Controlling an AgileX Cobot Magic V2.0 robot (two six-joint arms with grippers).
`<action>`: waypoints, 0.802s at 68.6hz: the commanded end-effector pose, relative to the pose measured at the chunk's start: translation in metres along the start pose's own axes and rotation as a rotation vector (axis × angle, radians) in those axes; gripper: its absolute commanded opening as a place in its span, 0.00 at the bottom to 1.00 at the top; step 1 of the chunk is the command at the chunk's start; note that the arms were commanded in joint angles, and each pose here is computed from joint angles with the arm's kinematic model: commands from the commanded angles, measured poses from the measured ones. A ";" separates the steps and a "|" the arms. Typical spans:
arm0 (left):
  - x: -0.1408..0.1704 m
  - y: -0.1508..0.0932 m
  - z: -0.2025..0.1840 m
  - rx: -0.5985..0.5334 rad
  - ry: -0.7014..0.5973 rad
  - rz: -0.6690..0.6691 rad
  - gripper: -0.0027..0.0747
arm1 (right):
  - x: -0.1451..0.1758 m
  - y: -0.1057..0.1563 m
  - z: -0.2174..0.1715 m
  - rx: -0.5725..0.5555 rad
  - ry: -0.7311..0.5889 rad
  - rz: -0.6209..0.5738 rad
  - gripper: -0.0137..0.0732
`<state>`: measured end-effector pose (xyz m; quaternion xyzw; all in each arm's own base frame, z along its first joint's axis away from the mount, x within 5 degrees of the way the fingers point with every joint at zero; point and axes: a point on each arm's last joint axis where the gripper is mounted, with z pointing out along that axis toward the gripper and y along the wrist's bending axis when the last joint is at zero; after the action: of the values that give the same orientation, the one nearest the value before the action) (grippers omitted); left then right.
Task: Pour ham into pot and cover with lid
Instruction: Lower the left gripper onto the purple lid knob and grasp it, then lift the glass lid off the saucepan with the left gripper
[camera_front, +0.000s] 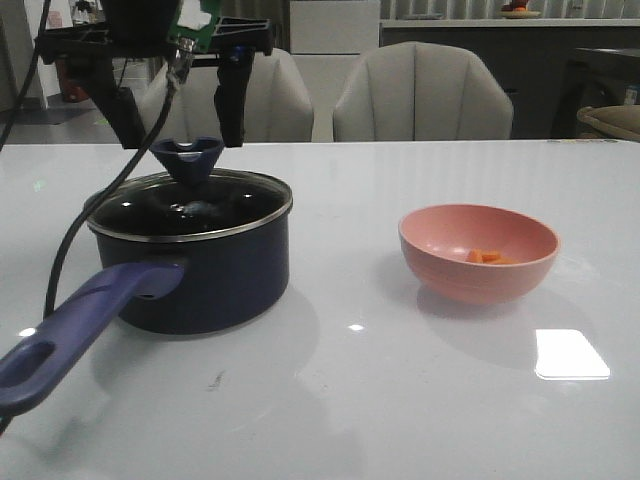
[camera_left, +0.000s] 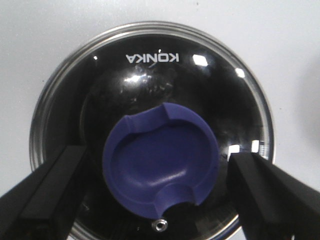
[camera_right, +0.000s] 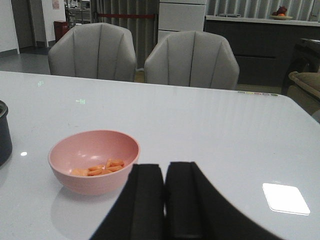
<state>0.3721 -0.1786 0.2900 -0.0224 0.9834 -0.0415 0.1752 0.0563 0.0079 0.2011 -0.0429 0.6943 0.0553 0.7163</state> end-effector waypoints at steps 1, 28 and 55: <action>-0.007 -0.003 -0.024 0.053 -0.080 -0.019 0.82 | -0.011 -0.001 -0.002 0.009 -0.113 -0.007 0.34; -0.013 -0.001 -0.010 0.049 -0.051 -0.043 0.81 | -0.011 -0.001 -0.002 0.009 -0.113 -0.007 0.34; -0.014 -0.001 -0.010 0.052 -0.059 -0.044 0.44 | -0.011 -0.001 -0.002 0.009 -0.113 -0.007 0.34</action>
<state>0.3844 -0.1806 0.2724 -0.0341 0.9861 -0.0468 0.1556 0.0563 0.0079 0.2011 -0.0429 0.6943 0.0553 0.7163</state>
